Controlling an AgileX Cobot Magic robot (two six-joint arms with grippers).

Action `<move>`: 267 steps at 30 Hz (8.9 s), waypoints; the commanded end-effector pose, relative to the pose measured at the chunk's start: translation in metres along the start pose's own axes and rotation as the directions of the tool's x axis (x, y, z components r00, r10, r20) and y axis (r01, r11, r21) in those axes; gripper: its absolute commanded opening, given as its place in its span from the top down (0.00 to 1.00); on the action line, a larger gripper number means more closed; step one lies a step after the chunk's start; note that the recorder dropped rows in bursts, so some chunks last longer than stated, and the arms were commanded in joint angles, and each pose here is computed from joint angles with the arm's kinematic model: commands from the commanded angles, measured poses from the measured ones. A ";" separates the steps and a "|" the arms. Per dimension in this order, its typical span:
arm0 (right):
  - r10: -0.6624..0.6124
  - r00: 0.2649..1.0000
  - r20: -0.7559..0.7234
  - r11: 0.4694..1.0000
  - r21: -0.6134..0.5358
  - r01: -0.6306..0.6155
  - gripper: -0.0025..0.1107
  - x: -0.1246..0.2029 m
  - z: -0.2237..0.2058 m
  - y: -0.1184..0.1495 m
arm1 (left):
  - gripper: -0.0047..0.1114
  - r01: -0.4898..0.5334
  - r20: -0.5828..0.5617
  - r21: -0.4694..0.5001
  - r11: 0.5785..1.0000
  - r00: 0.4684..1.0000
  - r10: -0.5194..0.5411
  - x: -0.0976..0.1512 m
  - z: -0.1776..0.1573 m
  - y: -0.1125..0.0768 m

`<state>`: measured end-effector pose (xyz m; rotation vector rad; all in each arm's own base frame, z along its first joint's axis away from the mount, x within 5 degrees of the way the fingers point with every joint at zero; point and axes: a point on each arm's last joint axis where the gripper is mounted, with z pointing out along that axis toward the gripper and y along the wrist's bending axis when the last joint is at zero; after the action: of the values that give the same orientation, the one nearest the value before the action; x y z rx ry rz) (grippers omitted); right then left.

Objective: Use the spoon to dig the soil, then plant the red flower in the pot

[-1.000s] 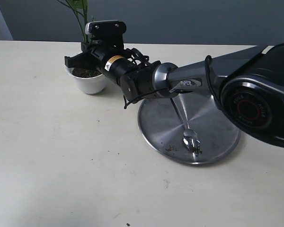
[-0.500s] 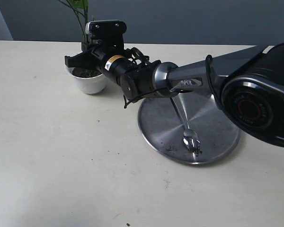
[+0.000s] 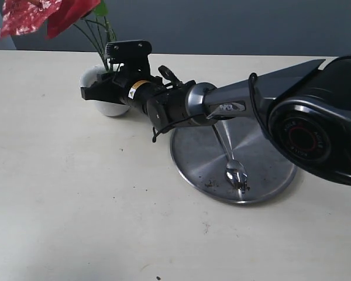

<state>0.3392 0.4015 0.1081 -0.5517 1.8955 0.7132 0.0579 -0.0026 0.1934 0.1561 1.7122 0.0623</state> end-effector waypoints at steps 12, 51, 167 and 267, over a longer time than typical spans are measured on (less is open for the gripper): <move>0.020 0.982 -0.187 1.000 0.022 -0.016 0.64 0.013 0.008 0.000 | 0.96 0.004 0.010 -0.004 1.000 1.000 -0.004 0.000 0.000 0.000; -0.044 0.990 -0.135 0.999 0.006 0.046 0.72 -0.033 0.003 -0.002 | 0.96 0.004 0.010 -0.004 1.000 1.000 -0.004 0.000 0.000 0.000; 0.114 0.815 -0.569 0.991 0.126 -0.051 0.98 0.058 0.028 -0.015 | 0.96 0.004 0.008 -0.004 1.000 1.000 -0.004 0.000 0.000 0.000; -0.082 0.945 -0.317 0.995 0.034 0.098 0.46 -0.064 0.001 0.011 | 0.96 0.004 0.010 -0.004 1.000 1.000 -0.004 0.000 0.000 0.000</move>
<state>0.3571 0.4147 0.1616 -0.7293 2.1859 0.5613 0.0579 -0.0026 0.1934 0.1561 1.7122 0.0623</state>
